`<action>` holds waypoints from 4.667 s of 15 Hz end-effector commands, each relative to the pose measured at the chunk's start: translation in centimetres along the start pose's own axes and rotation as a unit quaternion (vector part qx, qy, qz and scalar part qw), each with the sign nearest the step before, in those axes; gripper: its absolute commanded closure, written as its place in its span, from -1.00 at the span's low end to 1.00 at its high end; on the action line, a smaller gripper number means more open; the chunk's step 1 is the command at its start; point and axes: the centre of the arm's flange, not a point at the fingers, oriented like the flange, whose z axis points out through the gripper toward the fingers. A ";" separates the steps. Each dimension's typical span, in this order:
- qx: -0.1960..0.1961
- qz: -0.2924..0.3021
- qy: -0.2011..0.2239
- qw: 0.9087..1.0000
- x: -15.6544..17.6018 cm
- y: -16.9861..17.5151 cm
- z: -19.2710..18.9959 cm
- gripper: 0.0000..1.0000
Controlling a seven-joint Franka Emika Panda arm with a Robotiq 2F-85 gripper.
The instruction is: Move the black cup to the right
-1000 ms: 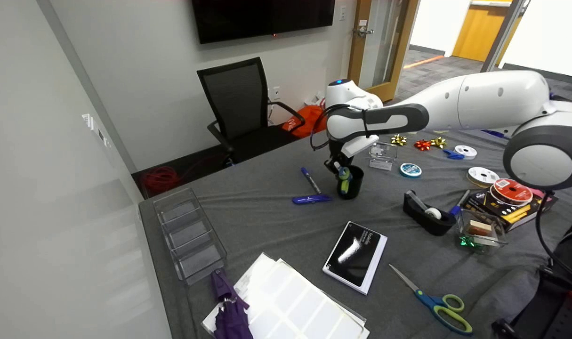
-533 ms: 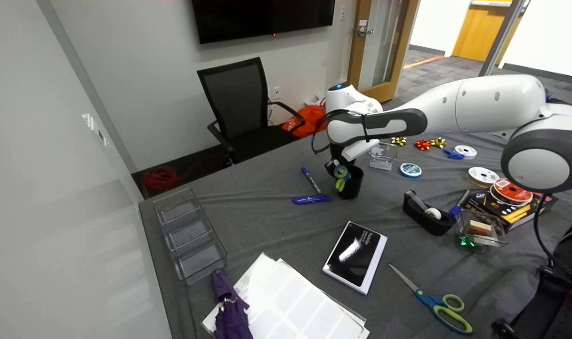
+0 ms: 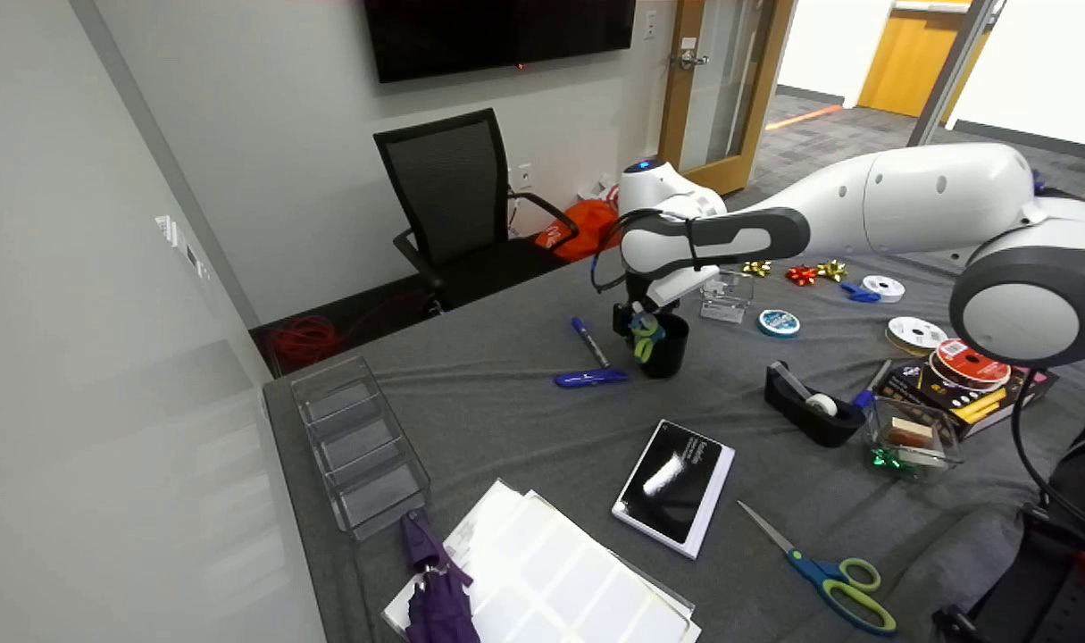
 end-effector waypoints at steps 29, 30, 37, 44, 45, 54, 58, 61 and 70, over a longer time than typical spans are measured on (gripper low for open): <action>0.046 0.019 0.014 0.999 -2.1 0.6 -2.8 0.91; 0.042 0.010 0.013 0.999 -2.2 0.8 -3.0 0.91; 0.009 -0.086 -0.024 0.996 -3.8 3.6 -4.5 0.91; 0.006 -0.193 0.012 0.981 -6.2 8.0 -4.4 0.91; 0.005 -0.207 0.017 0.978 -6.4 8.5 -4.2 0.91; 0.014 -0.312 -0.017 0.950 -11.3 10.9 -1.1 0.91; -0.006 -0.337 -0.017 0.941 -13.4 10.9 -0.9 0.91; -0.034 -0.360 -0.008 0.932 -14.8 11.4 -1.2 0.91; -0.031 -0.409 -0.003 0.912 -16.6 15.7 -2.1 0.91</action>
